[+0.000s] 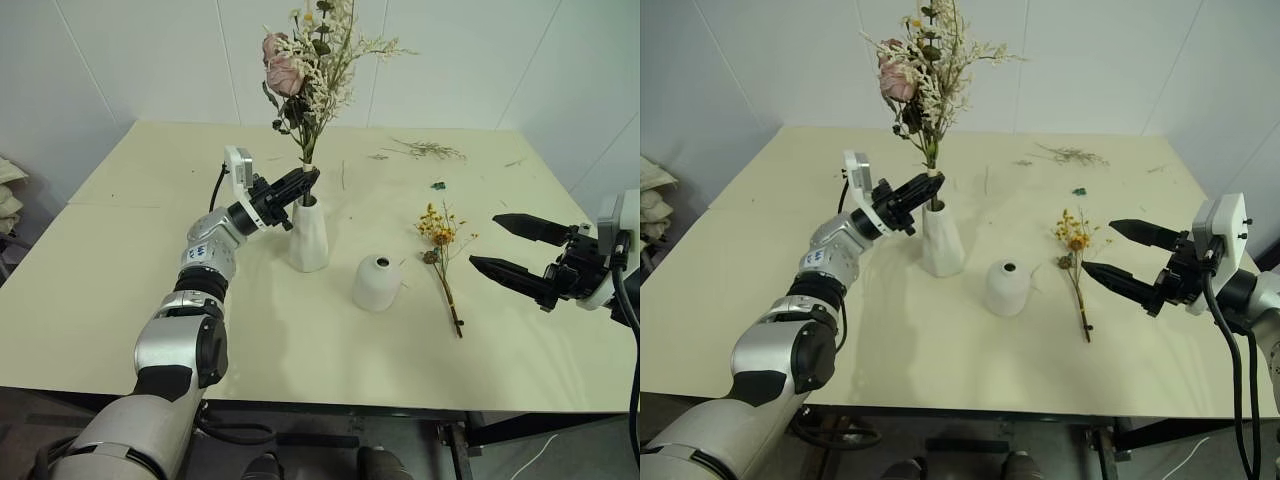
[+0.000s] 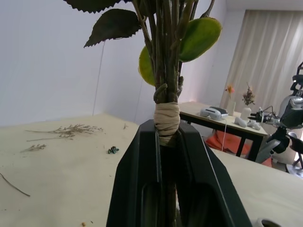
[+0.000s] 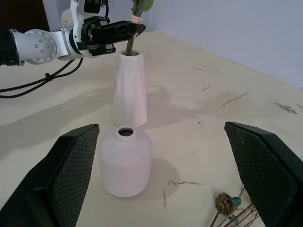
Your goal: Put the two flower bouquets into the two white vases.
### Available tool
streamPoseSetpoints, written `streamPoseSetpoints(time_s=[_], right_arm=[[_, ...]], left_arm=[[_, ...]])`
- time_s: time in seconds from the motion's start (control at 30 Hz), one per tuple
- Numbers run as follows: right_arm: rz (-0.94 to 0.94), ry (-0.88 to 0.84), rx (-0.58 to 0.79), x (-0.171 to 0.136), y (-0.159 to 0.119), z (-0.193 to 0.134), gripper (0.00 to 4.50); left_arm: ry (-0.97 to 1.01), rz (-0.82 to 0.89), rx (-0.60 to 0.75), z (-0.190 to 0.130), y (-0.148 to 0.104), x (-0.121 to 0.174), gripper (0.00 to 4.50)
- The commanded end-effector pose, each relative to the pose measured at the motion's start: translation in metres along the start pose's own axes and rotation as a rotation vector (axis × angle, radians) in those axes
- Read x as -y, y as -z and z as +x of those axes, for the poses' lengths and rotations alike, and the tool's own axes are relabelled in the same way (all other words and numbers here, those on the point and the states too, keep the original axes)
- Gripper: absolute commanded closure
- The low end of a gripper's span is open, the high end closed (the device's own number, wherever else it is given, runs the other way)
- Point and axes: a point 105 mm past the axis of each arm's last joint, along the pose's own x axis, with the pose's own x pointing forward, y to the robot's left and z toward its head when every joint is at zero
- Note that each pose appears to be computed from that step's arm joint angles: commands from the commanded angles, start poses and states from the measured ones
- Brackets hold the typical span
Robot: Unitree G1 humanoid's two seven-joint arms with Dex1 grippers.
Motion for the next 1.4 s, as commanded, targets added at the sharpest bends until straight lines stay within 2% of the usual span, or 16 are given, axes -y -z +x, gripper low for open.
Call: streamPoseSetpoints(time_s=[0.03, 0.43, 0.6, 0.77, 0.87, 1.13, 1.27, 1.4], right_arm=[[-0.038, 0.0, 0.025, -0.003, -0.008, -0.002, 0.0], [-0.041, -0.003, 0.024, 0.0, -0.008, 0.0, 0.0], [-0.04, -0.008, 0.01, 0.001, -0.005, 0.0, 0.0], [-0.01, 0.015, -0.066, 0.004, 0.007, 0.0, 0.0], [0.009, 0.038, -0.118, 0.005, 0.016, 0.0, 0.0], [0.117, 0.125, -0.347, 0.011, 0.056, -0.001, 0.0], [0.193, 0.183, -0.52, 0.016, 0.085, 0.003, 0.0], [0.227, 0.203, -0.59, 0.019, 0.093, 0.012, 0.0]], left_arm=[[0.033, 0.056, -0.05, -0.006, 0.0, 0.002, 3.65], [0.078, 0.131, -0.079, -0.012, -0.017, 0.002, 0.01], [0.161, 0.221, -0.177, -0.027, -0.03, 0.006, 0.01], [0.213, 0.303, -0.337, -0.059, -0.035, 0.004, 0.01], [0.23, 0.327, -0.386, -0.079, -0.043, 0.005, 0.01], [0.236, 0.305, -0.411, -0.12, -0.06, 0.014, 0.01], [0.274, 0.214, -0.39, -0.15, -0.064, 0.039, 0.01], [0.312, 0.143, -0.339, -0.163, -0.069, 0.062, 0.01]])
